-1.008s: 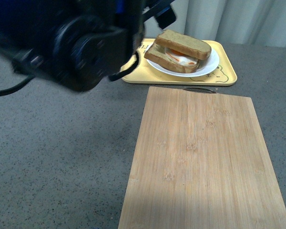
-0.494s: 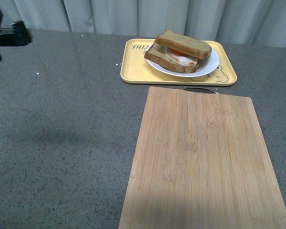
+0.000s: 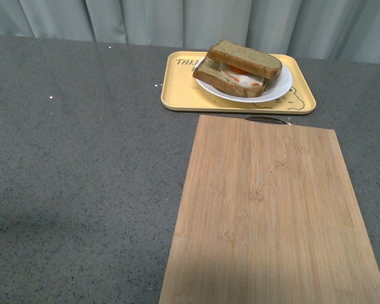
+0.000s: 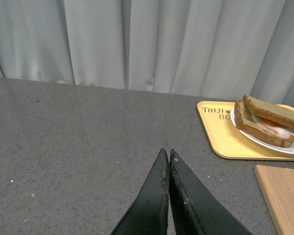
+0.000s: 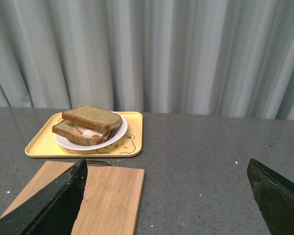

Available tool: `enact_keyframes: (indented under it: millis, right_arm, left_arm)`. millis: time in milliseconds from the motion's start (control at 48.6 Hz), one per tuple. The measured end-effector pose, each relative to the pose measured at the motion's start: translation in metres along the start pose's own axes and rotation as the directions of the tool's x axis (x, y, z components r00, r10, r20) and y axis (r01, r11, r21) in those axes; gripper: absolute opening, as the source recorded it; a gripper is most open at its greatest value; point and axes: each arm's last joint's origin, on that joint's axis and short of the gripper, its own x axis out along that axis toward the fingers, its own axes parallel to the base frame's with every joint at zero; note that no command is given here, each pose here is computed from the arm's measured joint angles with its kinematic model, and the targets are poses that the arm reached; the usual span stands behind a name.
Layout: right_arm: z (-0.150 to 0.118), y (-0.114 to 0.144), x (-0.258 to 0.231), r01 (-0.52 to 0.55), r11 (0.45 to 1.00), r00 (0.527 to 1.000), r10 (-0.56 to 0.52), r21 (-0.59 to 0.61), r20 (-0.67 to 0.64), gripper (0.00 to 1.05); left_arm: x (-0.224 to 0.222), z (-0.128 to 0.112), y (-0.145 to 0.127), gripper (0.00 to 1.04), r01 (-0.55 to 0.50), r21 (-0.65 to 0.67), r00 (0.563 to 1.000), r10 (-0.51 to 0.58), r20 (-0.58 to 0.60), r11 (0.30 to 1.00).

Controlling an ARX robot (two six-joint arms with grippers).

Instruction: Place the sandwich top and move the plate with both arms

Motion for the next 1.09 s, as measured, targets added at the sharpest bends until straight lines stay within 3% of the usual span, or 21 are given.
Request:
enact_keyframes:
  millis: [247, 1091]
  right_arm:
    - [0.000, 0.000, 0.000, 0.000, 1.000, 1.000, 0.000, 0.000, 0.000, 0.95]
    - [0.000, 0.000, 0.000, 0.000, 1.000, 1.000, 0.000, 0.000, 0.000, 0.95]
  left_arm:
    - [-0.026, 0.001, 0.016, 0.04, -0.007, 0.002, 1.000, 0.007, 0.003, 1.000]
    - [-0.067, 0.011, 0.016, 0.04, -0.005, 0.002, 0.999, 0.005, 0.039, 1.000]
